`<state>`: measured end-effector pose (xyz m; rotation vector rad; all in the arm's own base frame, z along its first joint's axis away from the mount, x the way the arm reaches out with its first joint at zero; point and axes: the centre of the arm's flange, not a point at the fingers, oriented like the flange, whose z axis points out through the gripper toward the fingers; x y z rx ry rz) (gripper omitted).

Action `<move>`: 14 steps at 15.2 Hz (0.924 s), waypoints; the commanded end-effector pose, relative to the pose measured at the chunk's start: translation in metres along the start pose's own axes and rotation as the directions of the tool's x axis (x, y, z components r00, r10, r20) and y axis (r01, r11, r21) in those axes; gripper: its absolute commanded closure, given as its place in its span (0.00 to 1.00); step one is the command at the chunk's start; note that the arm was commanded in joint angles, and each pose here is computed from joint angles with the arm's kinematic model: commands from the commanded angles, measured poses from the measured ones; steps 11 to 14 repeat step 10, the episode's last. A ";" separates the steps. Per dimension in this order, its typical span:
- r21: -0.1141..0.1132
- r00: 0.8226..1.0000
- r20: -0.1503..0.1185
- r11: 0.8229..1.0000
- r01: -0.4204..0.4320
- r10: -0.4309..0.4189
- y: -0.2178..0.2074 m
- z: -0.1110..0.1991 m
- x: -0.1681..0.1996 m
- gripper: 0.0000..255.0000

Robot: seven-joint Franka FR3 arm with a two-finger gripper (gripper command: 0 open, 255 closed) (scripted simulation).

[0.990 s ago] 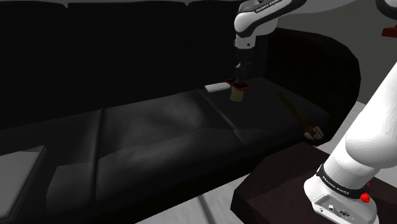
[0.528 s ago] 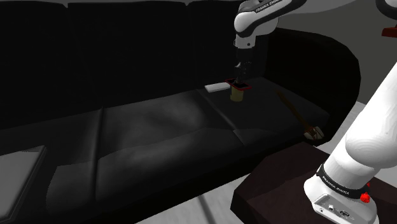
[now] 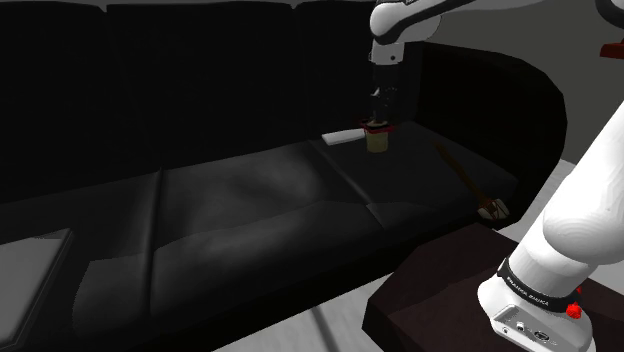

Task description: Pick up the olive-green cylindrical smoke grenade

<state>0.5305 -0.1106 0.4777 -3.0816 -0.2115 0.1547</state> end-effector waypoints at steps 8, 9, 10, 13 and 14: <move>0.000 1.000 0.000 1.000 0.000 0.000 -0.004 -0.046 -0.005 1.00; 0.000 1.000 0.000 1.000 0.000 0.000 -0.004 -0.047 -0.005 1.00; 0.000 1.000 0.000 1.000 0.000 0.000 -0.004 -0.047 -0.005 1.00; 0.000 1.000 0.000 1.000 0.000 0.000 -0.004 -0.047 -0.005 1.00; 0.000 1.000 0.000 1.000 0.000 0.000 -0.004 -0.047 -0.005 1.00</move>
